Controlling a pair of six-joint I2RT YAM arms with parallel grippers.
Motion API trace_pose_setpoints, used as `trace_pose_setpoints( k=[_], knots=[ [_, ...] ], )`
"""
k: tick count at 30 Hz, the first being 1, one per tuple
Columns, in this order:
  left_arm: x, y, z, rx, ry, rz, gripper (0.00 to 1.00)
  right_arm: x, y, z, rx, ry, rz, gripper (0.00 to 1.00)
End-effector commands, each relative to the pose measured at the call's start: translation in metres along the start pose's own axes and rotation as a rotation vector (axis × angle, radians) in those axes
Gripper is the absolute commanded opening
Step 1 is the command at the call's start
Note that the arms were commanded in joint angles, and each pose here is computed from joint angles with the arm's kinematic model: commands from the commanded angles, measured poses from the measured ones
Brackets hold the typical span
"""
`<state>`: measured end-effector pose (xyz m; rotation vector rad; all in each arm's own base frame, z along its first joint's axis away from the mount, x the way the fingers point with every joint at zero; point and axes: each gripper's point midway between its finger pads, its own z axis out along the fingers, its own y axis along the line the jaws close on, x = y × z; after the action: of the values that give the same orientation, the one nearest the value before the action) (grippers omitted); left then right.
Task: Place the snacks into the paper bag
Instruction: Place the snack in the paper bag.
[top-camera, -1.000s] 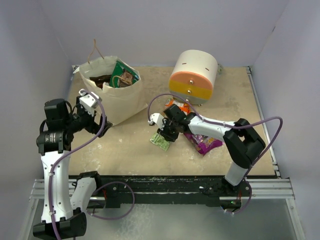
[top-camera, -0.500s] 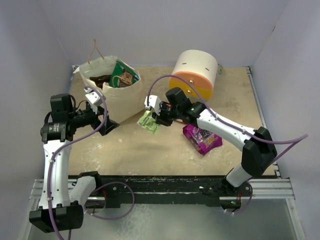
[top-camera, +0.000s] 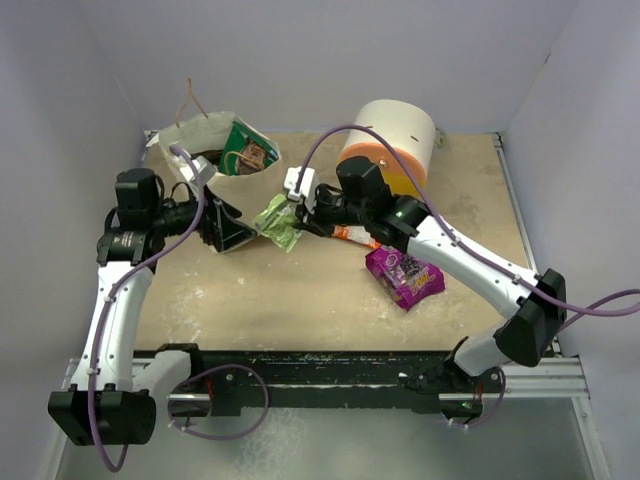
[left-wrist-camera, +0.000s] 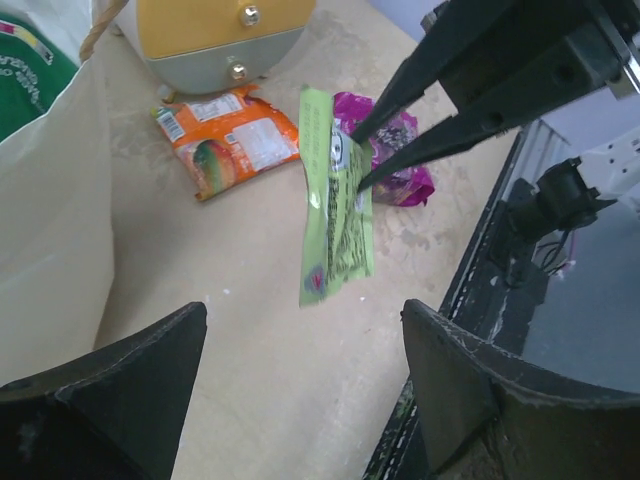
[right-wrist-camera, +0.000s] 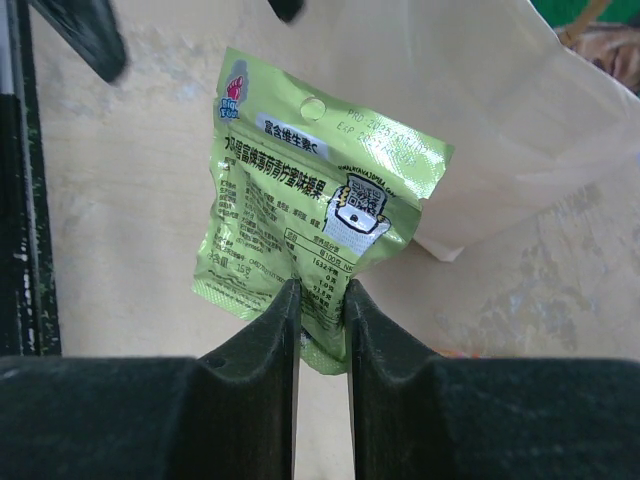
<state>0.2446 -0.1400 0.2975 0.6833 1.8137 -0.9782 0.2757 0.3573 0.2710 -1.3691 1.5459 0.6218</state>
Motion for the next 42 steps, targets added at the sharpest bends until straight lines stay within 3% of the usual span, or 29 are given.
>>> trace_pose_setpoints(
  k=[1,4,9,15,17,18,22,25,30,35,42],
  knots=[
    [-0.014,-0.011,0.012,0.068,-0.035,-0.05,0.8,-0.054,0.008,-0.013,-0.009,-0.135,-0.022,0.0],
    [-0.015,-0.014,0.021,0.087,-0.032,-0.08,0.74,-0.063,0.012,-0.015,-0.011,-0.154,-0.029,0.0],
    [-0.012,-0.021,0.026,0.115,-0.023,-0.097,0.51,-0.067,0.013,-0.015,-0.01,-0.158,-0.034,0.0],
    [-0.012,-0.027,0.023,0.128,-0.037,-0.064,0.11,-0.064,0.014,-0.014,-0.009,-0.158,-0.035,0.0],
    [-0.014,-0.03,0.02,0.127,-0.045,-0.03,0.02,-0.061,0.015,-0.014,-0.014,-0.15,-0.044,0.07],
    [-0.016,-0.032,0.018,0.124,-0.05,-0.009,0.0,-0.058,0.016,-0.015,-0.016,-0.146,-0.052,0.2],
    [-0.022,-0.036,0.008,0.082,-0.057,0.093,0.0,-0.048,0.019,-0.022,-0.006,-0.122,-0.074,0.53],
    [-0.028,-0.039,-0.003,0.029,-0.056,0.194,0.0,-0.04,0.021,-0.033,0.0,-0.113,-0.095,0.67],
    [-0.044,-0.039,-0.032,-0.113,-0.053,0.369,0.0,-0.013,0.014,-0.052,0.035,-0.063,-0.138,0.72],
    [-0.07,-0.043,-0.073,-0.289,-0.064,0.505,0.0,0.025,-0.001,-0.07,0.053,-0.006,-0.073,0.73],
    [-0.13,-0.018,-0.131,-0.688,-0.125,0.56,0.0,0.07,-0.008,-0.099,0.12,0.04,0.015,0.73]
  ],
)
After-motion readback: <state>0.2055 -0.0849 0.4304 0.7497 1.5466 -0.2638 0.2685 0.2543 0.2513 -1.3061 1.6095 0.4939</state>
